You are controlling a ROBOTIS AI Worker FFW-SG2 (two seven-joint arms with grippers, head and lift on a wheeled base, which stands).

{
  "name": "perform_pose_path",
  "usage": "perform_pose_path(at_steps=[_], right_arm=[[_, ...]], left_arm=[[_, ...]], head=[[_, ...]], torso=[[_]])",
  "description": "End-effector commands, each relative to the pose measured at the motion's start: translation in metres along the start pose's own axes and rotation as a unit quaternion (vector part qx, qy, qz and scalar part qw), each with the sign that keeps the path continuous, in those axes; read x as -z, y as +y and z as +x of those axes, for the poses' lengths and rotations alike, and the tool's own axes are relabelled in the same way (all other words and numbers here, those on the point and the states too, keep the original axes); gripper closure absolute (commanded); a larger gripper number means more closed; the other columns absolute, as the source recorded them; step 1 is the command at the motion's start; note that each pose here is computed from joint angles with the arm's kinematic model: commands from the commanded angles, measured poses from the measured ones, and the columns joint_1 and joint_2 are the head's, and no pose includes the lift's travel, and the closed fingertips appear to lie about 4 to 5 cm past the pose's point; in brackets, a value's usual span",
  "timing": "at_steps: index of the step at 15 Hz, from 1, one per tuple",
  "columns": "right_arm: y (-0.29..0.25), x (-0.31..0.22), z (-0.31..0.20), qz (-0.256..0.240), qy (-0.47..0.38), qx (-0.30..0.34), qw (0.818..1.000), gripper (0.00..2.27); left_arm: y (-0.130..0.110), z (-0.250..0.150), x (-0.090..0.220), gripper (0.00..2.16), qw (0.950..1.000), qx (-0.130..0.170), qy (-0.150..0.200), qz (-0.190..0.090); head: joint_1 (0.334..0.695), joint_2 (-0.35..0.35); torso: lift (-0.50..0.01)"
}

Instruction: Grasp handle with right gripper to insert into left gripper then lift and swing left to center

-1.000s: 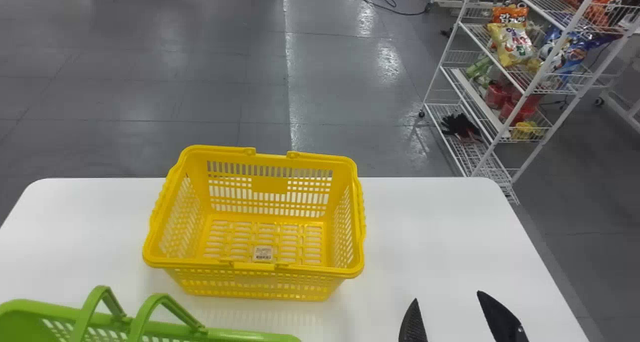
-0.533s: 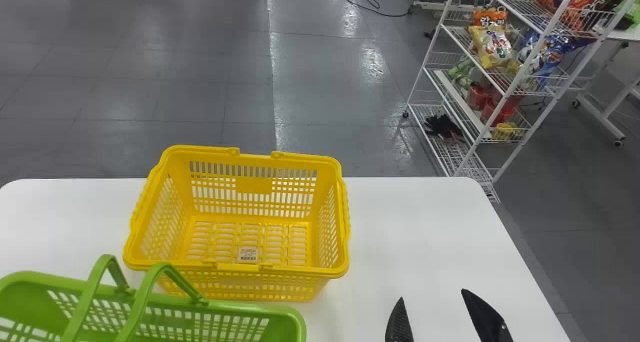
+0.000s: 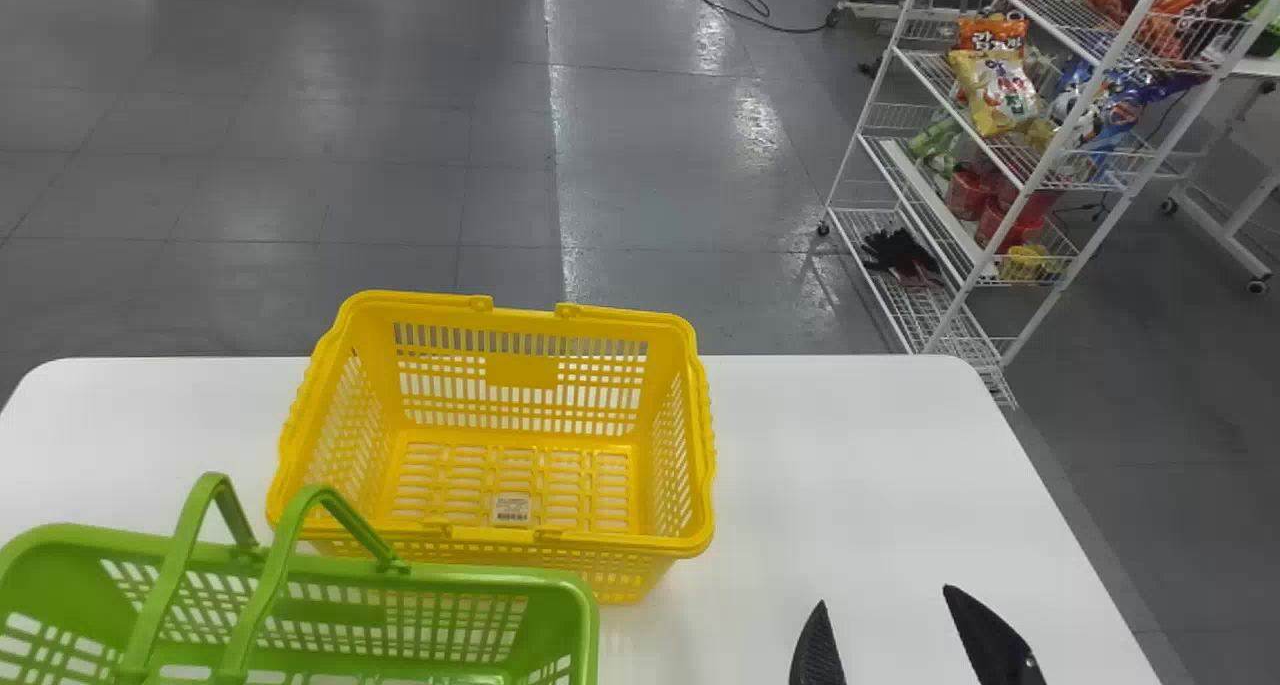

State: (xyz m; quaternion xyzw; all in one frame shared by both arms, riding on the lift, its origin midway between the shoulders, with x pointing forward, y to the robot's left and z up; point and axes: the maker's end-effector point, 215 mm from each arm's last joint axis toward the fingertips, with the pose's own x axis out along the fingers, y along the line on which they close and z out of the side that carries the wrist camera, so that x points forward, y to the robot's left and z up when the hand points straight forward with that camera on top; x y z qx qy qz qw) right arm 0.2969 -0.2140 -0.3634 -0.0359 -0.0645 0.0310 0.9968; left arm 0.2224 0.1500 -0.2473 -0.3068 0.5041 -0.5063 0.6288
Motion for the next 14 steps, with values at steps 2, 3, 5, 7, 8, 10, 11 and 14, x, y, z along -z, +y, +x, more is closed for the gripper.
perform_pose_path(at_steps=[2,3,5,7,8,10,11,14], right_arm=[[0.001,0.001,0.0,0.001,0.001,-0.001,1.0,0.14],[0.001,0.001,0.0,0.001,0.001,-0.001,1.0,0.14],[0.001,0.002,-0.001,0.001,0.002,-0.001,1.0,0.14],[0.001,0.003,-0.001,0.001,0.004,-0.001,1.0,0.14],[0.001,0.003,-0.001,0.001,0.004,-0.001,1.0,0.14],[0.001,0.004,-0.001,0.001,0.005,-0.001,1.0,0.14],[0.001,0.005,-0.002,0.001,0.006,-0.001,1.0,0.14],[0.001,0.006,-0.002,0.001,0.007,-0.001,1.0,0.14]], left_arm=[[0.003,-0.003,-0.002,2.13,0.9999,-0.009,-0.005,0.0],[0.004,-0.003,-0.003,2.13,0.9999,-0.011,-0.007,0.0],[0.006,-0.004,-0.002,2.13,0.9998,-0.017,-0.007,-0.001],[0.008,-0.005,-0.003,2.13,0.9997,-0.022,-0.009,-0.001],[0.008,-0.006,-0.003,2.13,0.9996,-0.025,-0.009,-0.001],[0.011,-0.008,-0.003,2.13,0.9995,-0.031,-0.012,-0.003],[0.012,-0.009,-0.003,2.13,0.9994,-0.033,-0.013,-0.003],[0.012,-0.01,-0.003,2.13,0.9993,-0.034,-0.015,-0.004]], head=[[0.695,-0.15],[0.695,-0.148],[0.695,-0.139],[0.695,-0.137],[0.695,-0.136],[0.695,-0.131],[0.695,-0.128],[0.695,-0.12]], torso=[[-0.093],[-0.093],[-0.093],[-0.093],[-0.093],[-0.093],[-0.093],[-0.093]])
